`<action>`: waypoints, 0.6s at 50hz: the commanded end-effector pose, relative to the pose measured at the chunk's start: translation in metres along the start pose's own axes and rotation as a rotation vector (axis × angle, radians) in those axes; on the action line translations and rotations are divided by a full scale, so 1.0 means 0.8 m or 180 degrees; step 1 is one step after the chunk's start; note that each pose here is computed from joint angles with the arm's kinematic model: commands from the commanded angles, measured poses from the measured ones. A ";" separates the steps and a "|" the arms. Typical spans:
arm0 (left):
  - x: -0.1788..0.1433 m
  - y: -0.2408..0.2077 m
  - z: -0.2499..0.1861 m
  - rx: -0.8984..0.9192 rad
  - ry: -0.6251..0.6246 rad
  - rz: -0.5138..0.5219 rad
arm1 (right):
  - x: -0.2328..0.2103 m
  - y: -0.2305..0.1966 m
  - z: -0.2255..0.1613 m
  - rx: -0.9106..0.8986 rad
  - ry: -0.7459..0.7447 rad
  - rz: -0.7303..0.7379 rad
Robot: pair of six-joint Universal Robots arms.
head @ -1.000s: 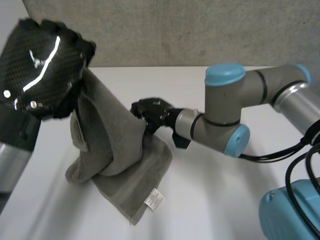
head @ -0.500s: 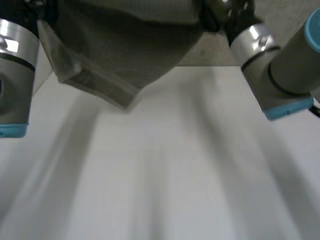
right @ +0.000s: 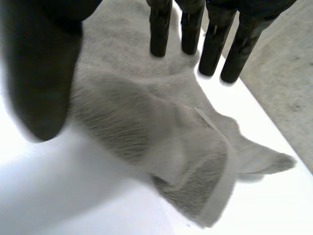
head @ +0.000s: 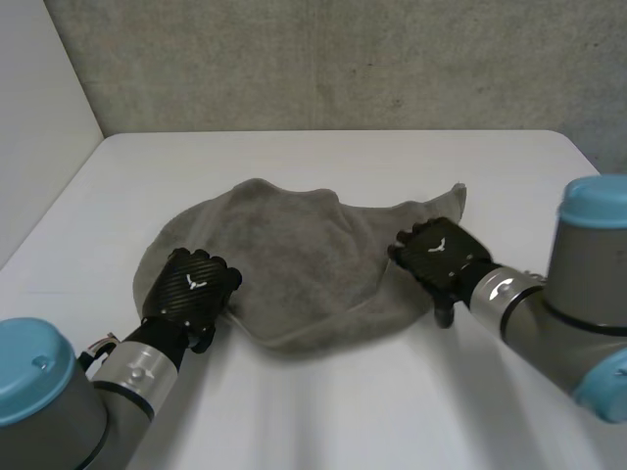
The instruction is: Fold the towel.
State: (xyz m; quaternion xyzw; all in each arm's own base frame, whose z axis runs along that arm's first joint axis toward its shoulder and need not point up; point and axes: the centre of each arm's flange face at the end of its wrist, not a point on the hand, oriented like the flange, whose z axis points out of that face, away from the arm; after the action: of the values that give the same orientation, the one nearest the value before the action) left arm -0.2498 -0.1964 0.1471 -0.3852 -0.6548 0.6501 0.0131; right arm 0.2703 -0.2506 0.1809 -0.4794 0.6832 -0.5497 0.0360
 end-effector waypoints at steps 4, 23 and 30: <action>-0.010 -0.017 -0.012 0.0154 -0.0108 0.0066 | 0.031 -0.037 -0.026 0.0128 0.0135 0.0177; -0.007 -0.006 -0.010 0.0171 -0.0146 0.0067 | 0.048 0.007 0.113 -0.0365 -0.0092 -0.0084; -0.005 -0.005 -0.011 0.0169 -0.0140 0.0072 | 0.049 0.020 0.148 -0.0636 0.0123 -0.0259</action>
State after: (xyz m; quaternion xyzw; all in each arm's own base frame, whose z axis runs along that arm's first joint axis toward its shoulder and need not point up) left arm -0.2440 -0.1912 0.1547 -0.3771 -0.6338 0.6754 0.0015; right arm 0.3019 -0.3513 0.1521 -0.4942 0.7104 -0.5010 -0.0094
